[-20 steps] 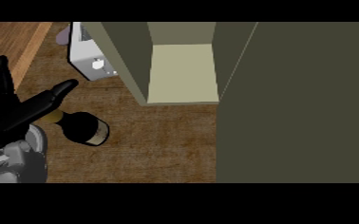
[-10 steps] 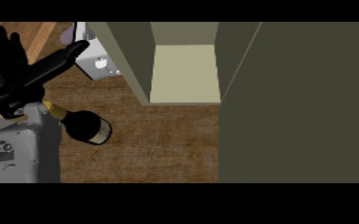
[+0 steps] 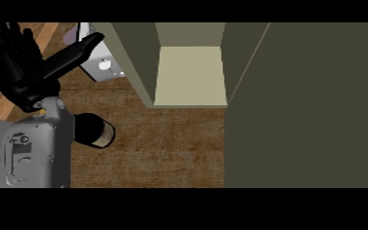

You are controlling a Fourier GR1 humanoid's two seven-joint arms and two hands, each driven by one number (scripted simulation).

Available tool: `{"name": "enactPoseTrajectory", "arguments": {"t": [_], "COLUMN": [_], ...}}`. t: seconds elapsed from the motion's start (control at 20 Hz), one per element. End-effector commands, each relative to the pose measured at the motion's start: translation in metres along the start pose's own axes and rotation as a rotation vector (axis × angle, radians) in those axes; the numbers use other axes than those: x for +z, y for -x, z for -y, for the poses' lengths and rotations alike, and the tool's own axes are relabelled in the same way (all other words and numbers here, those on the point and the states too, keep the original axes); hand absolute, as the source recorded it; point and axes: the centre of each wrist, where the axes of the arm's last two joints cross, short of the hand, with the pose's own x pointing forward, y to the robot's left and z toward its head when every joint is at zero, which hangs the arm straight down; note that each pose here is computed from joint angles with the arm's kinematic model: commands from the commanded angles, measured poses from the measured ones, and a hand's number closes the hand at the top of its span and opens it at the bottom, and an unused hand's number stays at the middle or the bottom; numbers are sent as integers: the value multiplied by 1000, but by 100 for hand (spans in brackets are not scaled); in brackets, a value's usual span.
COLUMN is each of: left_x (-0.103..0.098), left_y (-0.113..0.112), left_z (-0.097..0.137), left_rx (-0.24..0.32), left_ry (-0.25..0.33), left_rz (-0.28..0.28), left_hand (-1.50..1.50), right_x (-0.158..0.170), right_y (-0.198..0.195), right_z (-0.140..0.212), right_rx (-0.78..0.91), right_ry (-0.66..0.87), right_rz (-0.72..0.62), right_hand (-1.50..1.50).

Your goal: Pick up the wine, place it into the cabinet and close the cabinet

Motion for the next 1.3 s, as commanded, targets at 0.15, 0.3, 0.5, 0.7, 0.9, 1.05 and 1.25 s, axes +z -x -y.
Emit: {"name": "enactPoseTrajectory", "arguments": {"t": [0.15, 0.3, 0.5, 0.7, 0.9, 1.05, 1.25], "left_x": [11, 12, 6, 46, 51, 53, 44], "left_y": [2, -4, 4, 12, 13, 5, 15], "left_z": [6, 4, -12, -26, -42, -45, -75], "left_rx": [-11, -35, -52, -66, -89, -98, -128], "left_ry": [-5, -34, -56, -97, -121, -118, -124], "left_rz": [1, -13, -39, -48, -42, -64, -71], "left_hand": [-150, -150, -150, -150, -150, -150, -150], "right_x": [2, 20, 5, -13, -7, -10, 0], "right_y": [-11, -22, -25, -25, -7, -5, -6], "right_z": [4, -2, -10, -5, -9, 2, 9], "right_rx": [2, -6, -9, -8, 1, -5, -14], "right_ry": [-1, 1, 0, 7, 16, 32, 3], "right_rz": [-10, -10, -10, 9, 14, 15, -2], "right_hand": [-150, -150, -150, -150, -150, -150, -150]}}
